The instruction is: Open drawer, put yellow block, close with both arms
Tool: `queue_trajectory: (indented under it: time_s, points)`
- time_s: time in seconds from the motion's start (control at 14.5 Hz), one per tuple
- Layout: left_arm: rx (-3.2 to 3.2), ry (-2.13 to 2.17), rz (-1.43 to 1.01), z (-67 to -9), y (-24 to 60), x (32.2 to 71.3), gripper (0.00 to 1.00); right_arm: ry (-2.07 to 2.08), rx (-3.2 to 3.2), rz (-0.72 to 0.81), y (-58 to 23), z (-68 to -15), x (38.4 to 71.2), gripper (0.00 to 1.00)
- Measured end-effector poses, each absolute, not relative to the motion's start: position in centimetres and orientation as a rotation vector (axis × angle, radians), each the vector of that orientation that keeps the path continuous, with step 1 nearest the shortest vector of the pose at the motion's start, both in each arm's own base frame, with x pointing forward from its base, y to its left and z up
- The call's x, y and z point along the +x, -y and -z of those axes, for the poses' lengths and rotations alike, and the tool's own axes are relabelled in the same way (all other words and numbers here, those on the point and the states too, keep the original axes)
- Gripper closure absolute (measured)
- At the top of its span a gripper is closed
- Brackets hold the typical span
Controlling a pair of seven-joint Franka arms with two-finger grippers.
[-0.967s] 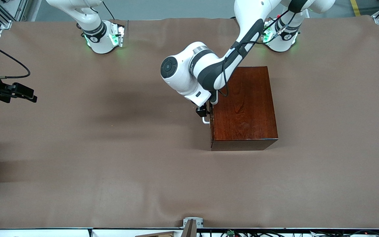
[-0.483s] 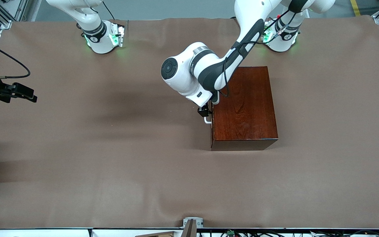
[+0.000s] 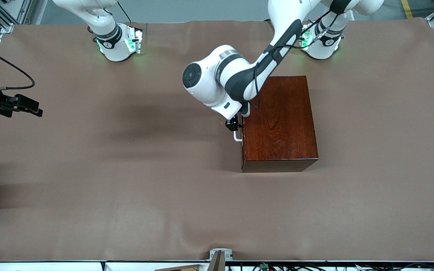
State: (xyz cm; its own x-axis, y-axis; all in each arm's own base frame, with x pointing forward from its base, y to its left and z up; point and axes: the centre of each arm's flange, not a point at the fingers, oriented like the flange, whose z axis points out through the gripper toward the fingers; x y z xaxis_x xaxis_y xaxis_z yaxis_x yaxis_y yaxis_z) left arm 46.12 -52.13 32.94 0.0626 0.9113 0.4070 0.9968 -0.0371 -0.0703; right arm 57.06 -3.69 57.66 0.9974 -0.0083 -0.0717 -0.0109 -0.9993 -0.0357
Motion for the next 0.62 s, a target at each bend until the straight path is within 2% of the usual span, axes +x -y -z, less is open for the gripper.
queue_trajectory:
  time_s: [0.35,0.62]
  points:
    - [-2.074,2.010,0.368,-40.3,52.3,46.5,0.00,-0.015,-3.103,-0.114,3.7,-57.6,57.0,0.00]
    - [-2.078,2.028,0.259,-42.8,46.9,51.4,0.00,-0.014,-3.103,-0.117,3.7,-57.6,57.0,0.00]
